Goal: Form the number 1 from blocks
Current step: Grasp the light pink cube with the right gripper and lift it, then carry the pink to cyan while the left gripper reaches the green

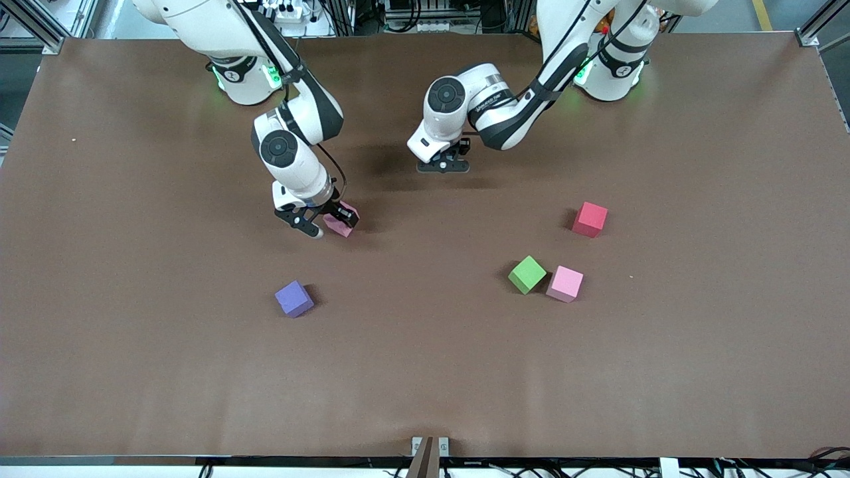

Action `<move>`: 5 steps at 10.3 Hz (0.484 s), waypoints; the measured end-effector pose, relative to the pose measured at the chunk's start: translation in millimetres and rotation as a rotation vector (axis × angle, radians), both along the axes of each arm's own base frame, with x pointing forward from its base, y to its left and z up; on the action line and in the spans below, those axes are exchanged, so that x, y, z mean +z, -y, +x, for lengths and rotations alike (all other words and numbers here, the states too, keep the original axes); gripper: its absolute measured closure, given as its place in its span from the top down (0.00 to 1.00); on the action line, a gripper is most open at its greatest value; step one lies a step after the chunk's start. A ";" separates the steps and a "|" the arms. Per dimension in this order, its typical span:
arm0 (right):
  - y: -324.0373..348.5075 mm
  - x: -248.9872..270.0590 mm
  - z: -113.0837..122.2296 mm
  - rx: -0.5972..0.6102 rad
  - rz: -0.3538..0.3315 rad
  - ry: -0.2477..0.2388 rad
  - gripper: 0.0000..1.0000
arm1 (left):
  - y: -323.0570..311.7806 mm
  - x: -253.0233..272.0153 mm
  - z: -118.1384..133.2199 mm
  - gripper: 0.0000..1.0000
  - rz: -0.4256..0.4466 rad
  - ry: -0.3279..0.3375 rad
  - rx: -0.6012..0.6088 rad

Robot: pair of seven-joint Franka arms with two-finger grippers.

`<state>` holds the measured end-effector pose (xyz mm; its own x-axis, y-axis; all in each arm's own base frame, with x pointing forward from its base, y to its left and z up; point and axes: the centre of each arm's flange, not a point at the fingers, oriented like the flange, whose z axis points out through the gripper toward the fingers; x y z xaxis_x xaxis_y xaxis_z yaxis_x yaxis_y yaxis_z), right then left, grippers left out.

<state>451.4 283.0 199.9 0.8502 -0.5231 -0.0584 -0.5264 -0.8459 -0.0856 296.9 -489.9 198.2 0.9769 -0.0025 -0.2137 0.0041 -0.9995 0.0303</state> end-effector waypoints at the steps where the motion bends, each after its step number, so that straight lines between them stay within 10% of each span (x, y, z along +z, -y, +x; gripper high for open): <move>1: 0.1 0.2 0.4 0.000 -0.001 0.002 0.59 | 0.2 -0.9 -0.8 0.59 0.001 -0.002 -0.001; 5: 9.0 22.7 13.2 0.037 0.008 0.052 0.58 | 3.6 1.5 -0.2 0.92 -0.006 0.001 -0.003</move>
<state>464.6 274.0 222.6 0.8711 -0.4908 -0.0178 -0.4892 -0.8640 -0.1189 296.6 -493.6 199.8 0.9770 -0.0062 -0.2131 0.0015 -0.9994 0.0360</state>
